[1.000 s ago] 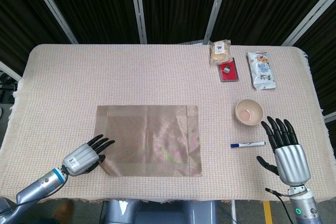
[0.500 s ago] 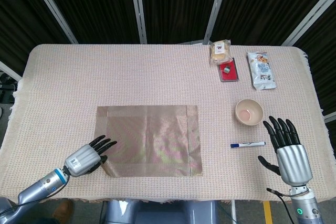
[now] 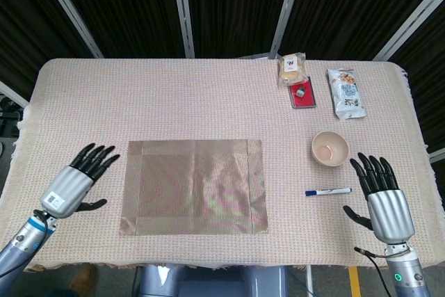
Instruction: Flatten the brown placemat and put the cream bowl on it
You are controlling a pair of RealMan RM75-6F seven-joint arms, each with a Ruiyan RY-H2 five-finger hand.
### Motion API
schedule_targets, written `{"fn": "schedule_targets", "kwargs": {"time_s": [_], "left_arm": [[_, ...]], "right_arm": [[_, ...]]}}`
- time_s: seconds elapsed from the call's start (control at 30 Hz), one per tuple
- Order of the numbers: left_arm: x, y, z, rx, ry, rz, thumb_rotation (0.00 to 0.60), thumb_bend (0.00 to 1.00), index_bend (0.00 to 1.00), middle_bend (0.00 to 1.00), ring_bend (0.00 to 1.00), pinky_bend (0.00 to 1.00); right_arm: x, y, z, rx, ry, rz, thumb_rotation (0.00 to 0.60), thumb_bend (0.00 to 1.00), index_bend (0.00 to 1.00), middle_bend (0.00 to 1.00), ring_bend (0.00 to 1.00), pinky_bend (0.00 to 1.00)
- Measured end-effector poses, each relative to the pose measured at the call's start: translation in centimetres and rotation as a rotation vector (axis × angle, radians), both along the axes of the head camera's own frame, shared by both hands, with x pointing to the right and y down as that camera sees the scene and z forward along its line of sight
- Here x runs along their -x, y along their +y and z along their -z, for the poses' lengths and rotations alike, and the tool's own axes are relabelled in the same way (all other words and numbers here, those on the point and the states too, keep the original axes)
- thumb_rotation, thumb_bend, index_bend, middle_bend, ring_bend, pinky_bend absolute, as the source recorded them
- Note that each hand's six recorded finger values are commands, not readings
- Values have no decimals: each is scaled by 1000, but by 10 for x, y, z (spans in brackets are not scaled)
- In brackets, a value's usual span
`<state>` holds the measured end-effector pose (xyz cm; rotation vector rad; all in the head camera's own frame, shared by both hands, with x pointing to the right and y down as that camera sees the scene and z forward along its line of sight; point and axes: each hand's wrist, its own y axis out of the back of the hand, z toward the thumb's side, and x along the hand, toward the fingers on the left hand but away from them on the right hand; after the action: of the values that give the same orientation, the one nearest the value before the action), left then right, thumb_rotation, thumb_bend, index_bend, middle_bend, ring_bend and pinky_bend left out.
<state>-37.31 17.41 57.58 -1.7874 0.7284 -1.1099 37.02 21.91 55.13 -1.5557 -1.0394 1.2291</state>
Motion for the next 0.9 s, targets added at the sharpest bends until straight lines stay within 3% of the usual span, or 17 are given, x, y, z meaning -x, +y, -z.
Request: {"fn": "schedule_targets", "kwargs": {"time_s": [0.2, 0.3, 0.7, 0.9], "left_arm": [[25, -6, 24, -38, -89, 287, 600, 0, 0, 0, 0, 0], [34, -6, 34, -61, -118, 367, 600, 0, 0, 0, 0, 0], [55, -11, 45, -63, -121, 385, 600, 0, 0, 0, 0, 0], [62, -14, 43, -62, -125, 393, 600, 0, 0, 0, 0, 0]], "right_arm": [[-4, -11, -18, 87, 21, -14, 600, 0, 2, 0, 0, 0], [-5, -21, -27, 131, 42, -12, 600, 0, 10, 0, 0, 0], [-4, -66, -82, 340, 212, 23, 600, 0, 113, 0, 0, 0], [1, -82, -110, 379, 257, 4, 600, 0, 150, 0, 0, 0]]}}
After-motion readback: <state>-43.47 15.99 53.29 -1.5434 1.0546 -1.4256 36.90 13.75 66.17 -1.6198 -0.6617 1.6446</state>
